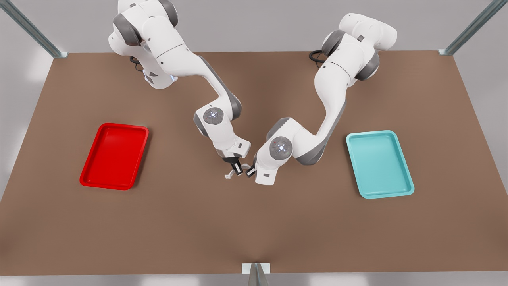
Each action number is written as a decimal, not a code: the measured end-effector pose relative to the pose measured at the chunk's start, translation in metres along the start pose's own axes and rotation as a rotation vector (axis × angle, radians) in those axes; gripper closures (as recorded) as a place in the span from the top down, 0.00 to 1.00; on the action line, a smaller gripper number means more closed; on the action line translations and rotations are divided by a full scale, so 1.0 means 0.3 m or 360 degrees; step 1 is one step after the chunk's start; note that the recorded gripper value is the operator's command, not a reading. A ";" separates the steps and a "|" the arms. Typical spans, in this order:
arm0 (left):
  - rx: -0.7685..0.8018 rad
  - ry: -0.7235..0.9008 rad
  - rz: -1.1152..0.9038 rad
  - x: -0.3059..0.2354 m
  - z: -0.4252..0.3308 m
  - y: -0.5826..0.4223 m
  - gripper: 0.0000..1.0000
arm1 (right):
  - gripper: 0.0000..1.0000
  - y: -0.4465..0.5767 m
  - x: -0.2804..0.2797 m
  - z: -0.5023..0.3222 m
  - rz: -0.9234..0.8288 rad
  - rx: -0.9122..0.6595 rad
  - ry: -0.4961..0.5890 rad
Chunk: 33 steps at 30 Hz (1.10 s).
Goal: Take the drainage pipe clamp from the left arm, pass it to the right arm, and place it in the plate on the right side
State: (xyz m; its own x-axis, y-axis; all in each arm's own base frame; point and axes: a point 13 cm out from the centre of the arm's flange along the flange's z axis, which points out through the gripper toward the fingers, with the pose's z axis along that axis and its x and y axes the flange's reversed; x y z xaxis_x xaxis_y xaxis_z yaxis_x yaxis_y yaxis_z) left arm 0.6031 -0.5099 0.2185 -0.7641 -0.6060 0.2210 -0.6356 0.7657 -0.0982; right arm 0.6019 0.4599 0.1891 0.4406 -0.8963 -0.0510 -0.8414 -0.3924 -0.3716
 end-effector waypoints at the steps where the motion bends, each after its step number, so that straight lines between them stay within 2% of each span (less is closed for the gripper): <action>1: 0.0002 0.0000 -0.0001 0.001 0.002 -0.001 1.00 | 0.21 0.000 0.001 0.001 -0.0006 0.0000 0.0000; 8: 0.0033 -0.0005 -0.0046 -0.049 -0.101 0.008 1.00 | 0.21 0.008 0.049 0.027 -0.0026 -0.0017 0.0018; 10: 0.0059 -0.0018 -0.0110 -0.148 -0.219 0.042 1.00 | 0.21 0.012 0.129 0.040 0.0011 -0.0031 0.0039; 12: 0.0062 -0.0037 -0.0215 -0.346 -0.360 0.142 1.00 | 0.21 0.015 0.319 0.029 0.0113 -0.0058 0.0083; 15: 0.0009 -0.0099 -0.0291 -0.579 -0.623 0.362 1.00 | 0.21 0.009 0.710 -0.127 0.0340 -0.0104 0.0157; 19: -0.0230 -0.0134 -0.0214 -0.720 -0.798 0.662 1.00 | 0.21 0.199 1.278 -0.271 0.0683 -0.0286 0.0259; 21: -0.0415 -0.0134 -0.0153 -0.674 -0.873 0.907 1.00 | 0.21 0.369 1.512 -0.301 0.0833 -0.0422 0.0296; 23: -0.0502 -0.0120 -0.0073 -0.647 -0.906 1.043 1.00 | 0.21 0.514 1.662 -0.333 0.0912 -0.0540 0.0323; 27: -0.0480 -0.0062 0.0185 -0.604 -0.956 1.025 1.00 | 0.21 0.778 1.780 -0.344 0.0993 -0.0772 0.0299; 33: -0.0453 0.0051 0.0428 -0.639 -0.982 1.066 1.00 | 0.21 1.162 1.795 -0.297 0.1090 -0.1039 0.0181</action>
State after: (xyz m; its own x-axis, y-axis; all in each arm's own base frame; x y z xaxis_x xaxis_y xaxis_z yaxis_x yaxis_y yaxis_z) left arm 0.5787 -0.0854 0.4304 -0.8927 -0.3720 0.2545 -0.3539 0.9281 0.1156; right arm 0.5179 -0.1781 0.1148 -0.2172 -0.9754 0.0378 -0.9292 0.2185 0.2982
